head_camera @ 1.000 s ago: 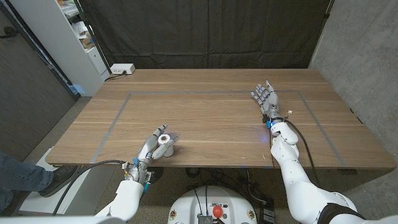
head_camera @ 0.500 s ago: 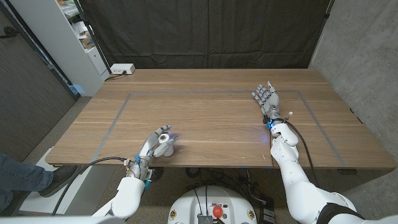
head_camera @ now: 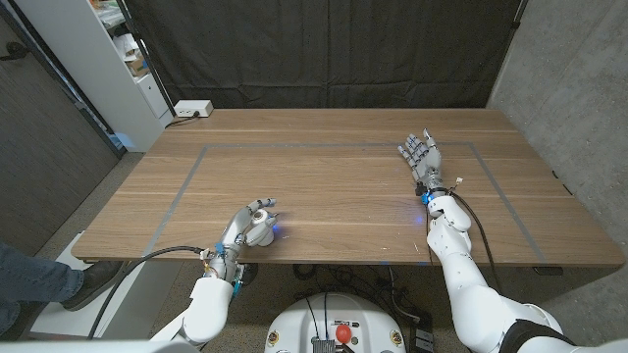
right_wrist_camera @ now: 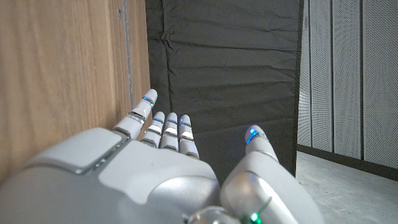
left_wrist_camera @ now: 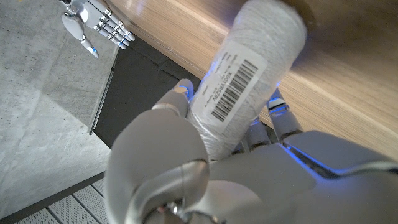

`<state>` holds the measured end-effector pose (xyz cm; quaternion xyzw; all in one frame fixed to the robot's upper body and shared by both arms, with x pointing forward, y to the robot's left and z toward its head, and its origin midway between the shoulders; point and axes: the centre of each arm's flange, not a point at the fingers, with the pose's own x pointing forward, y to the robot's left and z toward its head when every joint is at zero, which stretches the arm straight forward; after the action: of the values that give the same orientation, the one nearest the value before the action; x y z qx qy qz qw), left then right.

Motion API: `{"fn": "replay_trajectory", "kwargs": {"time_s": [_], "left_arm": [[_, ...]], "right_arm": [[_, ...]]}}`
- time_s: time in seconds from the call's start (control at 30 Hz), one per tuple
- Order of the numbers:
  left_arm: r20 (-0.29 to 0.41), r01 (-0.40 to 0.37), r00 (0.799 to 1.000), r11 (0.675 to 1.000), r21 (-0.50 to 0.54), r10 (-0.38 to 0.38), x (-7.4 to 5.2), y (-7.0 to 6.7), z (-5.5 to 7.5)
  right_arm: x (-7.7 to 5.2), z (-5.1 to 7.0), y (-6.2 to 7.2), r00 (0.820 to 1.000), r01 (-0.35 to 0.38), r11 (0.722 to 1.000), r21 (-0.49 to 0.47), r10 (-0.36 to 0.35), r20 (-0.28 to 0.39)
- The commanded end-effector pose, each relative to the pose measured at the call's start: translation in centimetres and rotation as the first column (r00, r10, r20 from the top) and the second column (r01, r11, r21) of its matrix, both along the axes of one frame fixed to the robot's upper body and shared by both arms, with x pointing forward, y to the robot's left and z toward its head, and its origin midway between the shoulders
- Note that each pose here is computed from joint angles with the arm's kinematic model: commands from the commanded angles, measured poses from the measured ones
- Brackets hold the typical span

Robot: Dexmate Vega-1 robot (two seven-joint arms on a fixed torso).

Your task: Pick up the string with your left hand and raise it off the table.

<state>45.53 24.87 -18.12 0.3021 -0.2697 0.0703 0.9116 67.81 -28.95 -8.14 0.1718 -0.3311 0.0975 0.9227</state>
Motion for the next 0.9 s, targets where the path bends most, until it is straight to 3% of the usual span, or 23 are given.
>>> {"fn": "replay_trajectory", "kwargs": {"time_s": [0.03,0.57,0.9], "left_arm": [[0.02,-0.014,1.0,1.0,-0.02,0.014,0.43,-0.66,-0.03],[0.038,-0.019,0.999,0.998,-0.06,0.021,0.92,-0.66,0.07],[0.053,-0.027,0.998,0.997,-0.074,0.031,0.92,-0.79,0.11]], "right_arm": [[-0.27,-0.54,-0.45,1.0,0.005,1.0,0.004,-0.005,-0.003],[-0.31,-0.63,0.06,1.0,0.005,1.0,0.0,-0.005,-0.002],[-0.25,0.07,-0.29,1.0,0.005,1.0,-0.007,-0.005,-0.002]]}}
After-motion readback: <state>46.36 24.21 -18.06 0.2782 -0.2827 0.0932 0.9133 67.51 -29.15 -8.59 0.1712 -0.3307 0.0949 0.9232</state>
